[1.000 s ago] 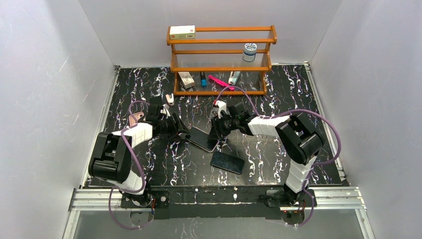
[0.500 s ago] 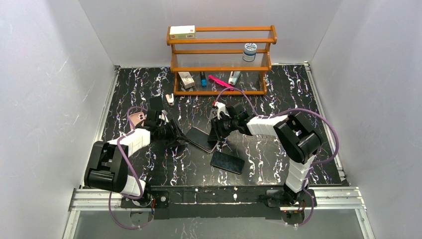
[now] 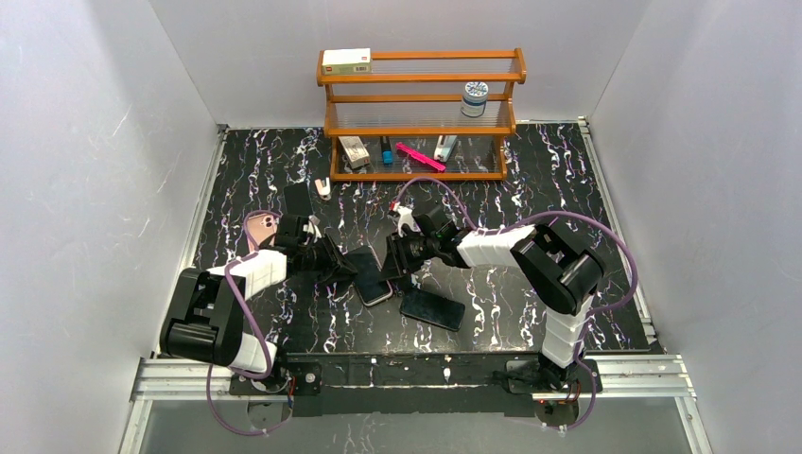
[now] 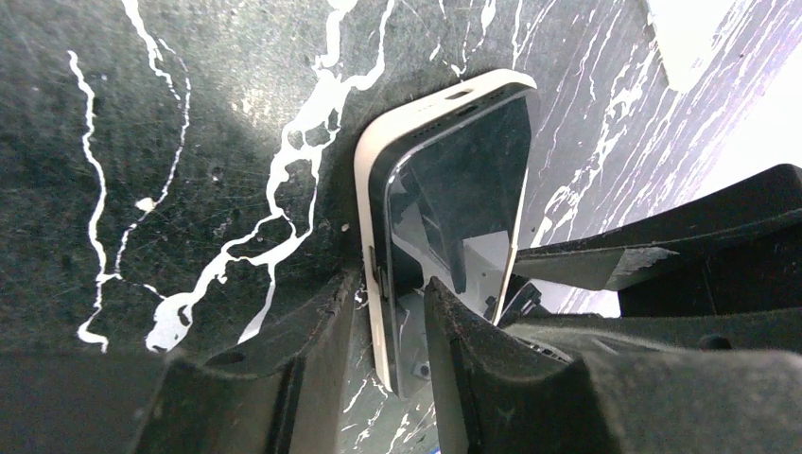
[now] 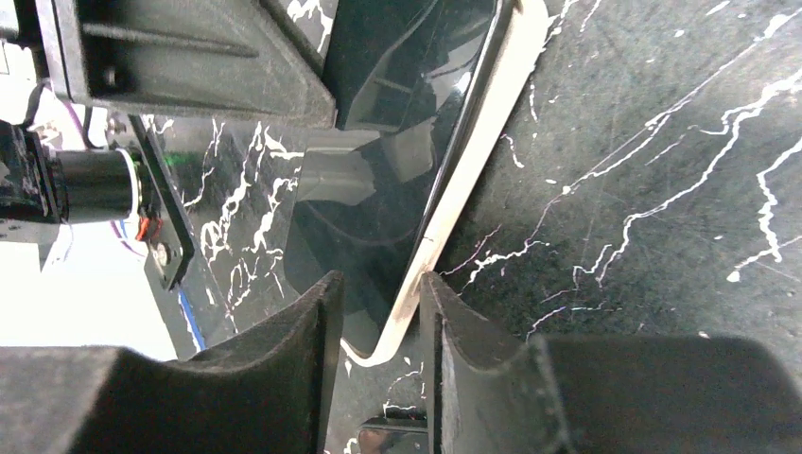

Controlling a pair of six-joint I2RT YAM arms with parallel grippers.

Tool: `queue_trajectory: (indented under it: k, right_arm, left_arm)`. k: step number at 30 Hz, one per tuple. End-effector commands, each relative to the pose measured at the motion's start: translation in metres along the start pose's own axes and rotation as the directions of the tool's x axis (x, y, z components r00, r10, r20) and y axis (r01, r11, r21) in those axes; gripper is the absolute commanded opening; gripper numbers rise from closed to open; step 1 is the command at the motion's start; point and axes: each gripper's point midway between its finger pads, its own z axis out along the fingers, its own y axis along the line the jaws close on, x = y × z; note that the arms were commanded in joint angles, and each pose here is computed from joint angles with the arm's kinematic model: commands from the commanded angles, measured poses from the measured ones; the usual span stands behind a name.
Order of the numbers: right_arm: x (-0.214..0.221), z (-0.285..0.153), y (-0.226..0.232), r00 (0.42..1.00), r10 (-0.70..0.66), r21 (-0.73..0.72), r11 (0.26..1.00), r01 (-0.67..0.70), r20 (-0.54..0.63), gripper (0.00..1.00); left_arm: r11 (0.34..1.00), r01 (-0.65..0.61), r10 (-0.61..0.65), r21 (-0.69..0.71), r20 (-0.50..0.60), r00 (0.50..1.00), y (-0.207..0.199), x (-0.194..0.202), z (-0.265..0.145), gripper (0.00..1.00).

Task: Put the phone into the phone case

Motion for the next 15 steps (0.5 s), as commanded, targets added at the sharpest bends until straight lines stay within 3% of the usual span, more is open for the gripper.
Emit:
queue_trajectory:
  k: [1,6,15]
  right_arm:
    - [-0.021,-0.003,0.007,0.995,0.005,-0.003,1.000,-0.005,0.098,0.40]
    - [-0.028,-0.002,-0.005,0.989,0.033,0.062,0.997,-0.043,0.147,0.48]
    - [-0.013,0.013,-0.006,0.988,0.117,0.001,0.993,-0.118,0.099,0.49]
  left_arm:
    - [0.999,0.007,-0.006,0.043,-0.017,1.000,-0.010,0.007,0.000,0.31]
    - [0.998,-0.004,0.006,0.067,-0.041,0.999,-0.020,0.015,0.007,0.27]
    - [0.999,-0.009,0.011,0.037,-0.047,0.999,-0.017,0.025,0.010,0.15]
